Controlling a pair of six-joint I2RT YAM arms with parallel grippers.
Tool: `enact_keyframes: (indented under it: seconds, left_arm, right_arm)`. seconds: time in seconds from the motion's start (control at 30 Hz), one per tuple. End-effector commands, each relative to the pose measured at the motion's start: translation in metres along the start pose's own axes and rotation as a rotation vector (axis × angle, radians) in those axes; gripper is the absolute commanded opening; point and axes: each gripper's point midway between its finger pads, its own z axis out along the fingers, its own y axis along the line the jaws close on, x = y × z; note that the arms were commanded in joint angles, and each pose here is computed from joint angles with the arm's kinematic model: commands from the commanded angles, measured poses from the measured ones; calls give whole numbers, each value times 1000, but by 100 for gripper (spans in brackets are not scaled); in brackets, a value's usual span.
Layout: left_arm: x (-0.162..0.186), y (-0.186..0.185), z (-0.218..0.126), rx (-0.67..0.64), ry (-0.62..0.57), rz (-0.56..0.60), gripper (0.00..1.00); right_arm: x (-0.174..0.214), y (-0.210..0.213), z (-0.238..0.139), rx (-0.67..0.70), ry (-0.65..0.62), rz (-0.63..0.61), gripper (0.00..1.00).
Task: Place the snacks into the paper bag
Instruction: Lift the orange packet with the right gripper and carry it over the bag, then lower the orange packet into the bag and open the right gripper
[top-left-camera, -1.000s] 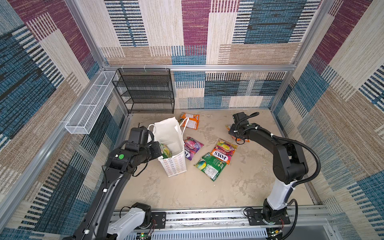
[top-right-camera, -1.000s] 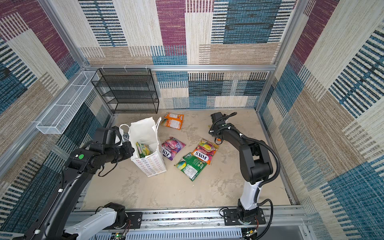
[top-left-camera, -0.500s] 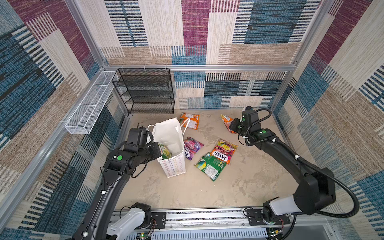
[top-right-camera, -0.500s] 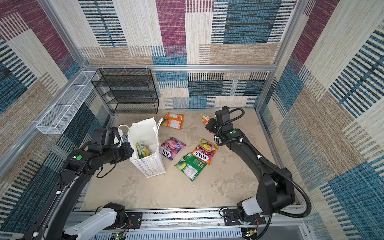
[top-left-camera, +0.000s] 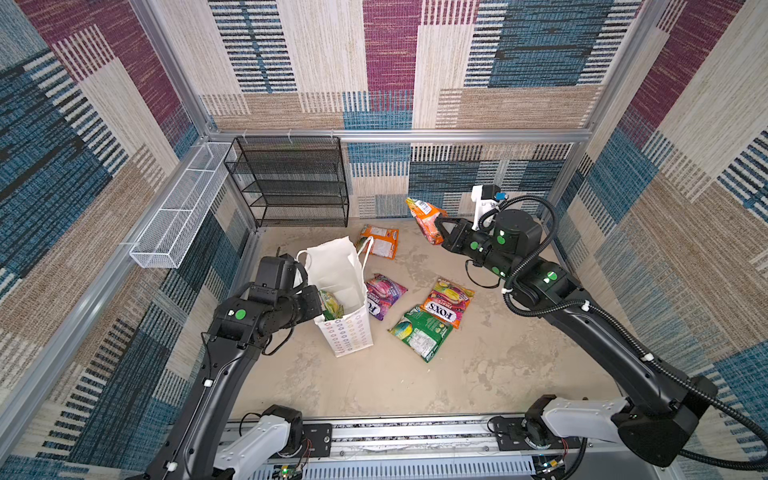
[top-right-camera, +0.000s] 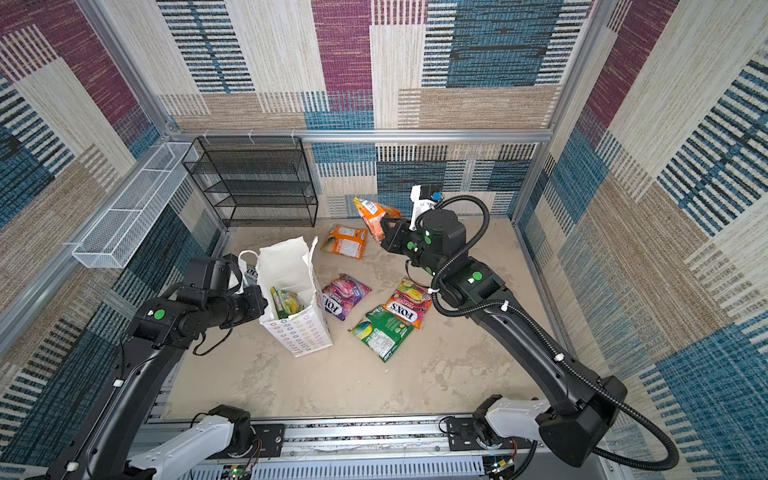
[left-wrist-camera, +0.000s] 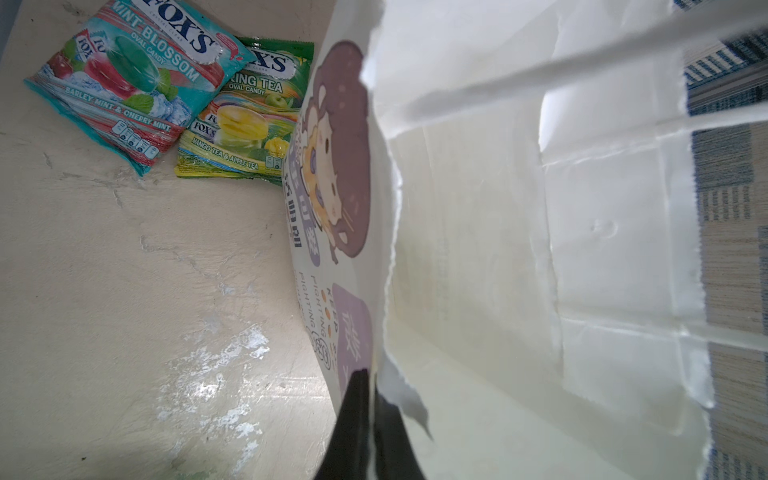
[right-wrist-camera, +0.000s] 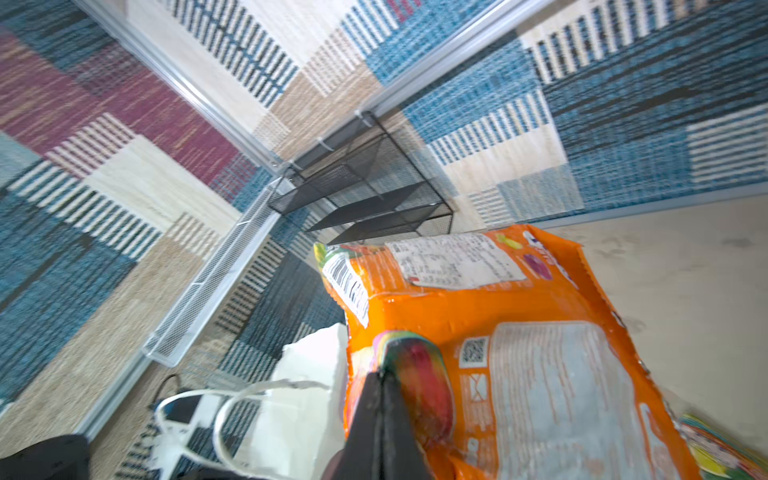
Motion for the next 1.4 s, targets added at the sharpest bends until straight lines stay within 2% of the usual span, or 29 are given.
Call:
enact_keyframes:
  seconds: [0.0, 0.2, 0.4, 0.7, 0.83, 1.1, 1.37]
  left_arm:
    - [-4, -5, -3, 23, -16, 8, 0]
    - [-4, -6, -3, 30, -14, -1, 0]
    - [-7, -8, -1, 35, -18, -6, 0]
    - [-9, -11, -5, 47, -30, -15, 0]
    - [-11, -9, -12, 47, -61, -20, 0]
    - [-14, -6, -19, 41, -96, -44, 0]
    - [-13, -4, -17, 34, -100, -57, 0]
  right_arm:
    - [-20, 53, -1, -144, -55, -25, 0]
    - [-25, 114, 9, -279, -38, -41, 0]
    - [-13, 165, 24, -400, 13, -48, 0]
    - [52, 224, 58, -515, 156, -56, 0]
    - [83, 220, 67, -521, 208, -19, 0]
    - [135, 168, 79, -416, 271, 95, 0]
    - [142, 143, 78, -330, 257, 106, 0]
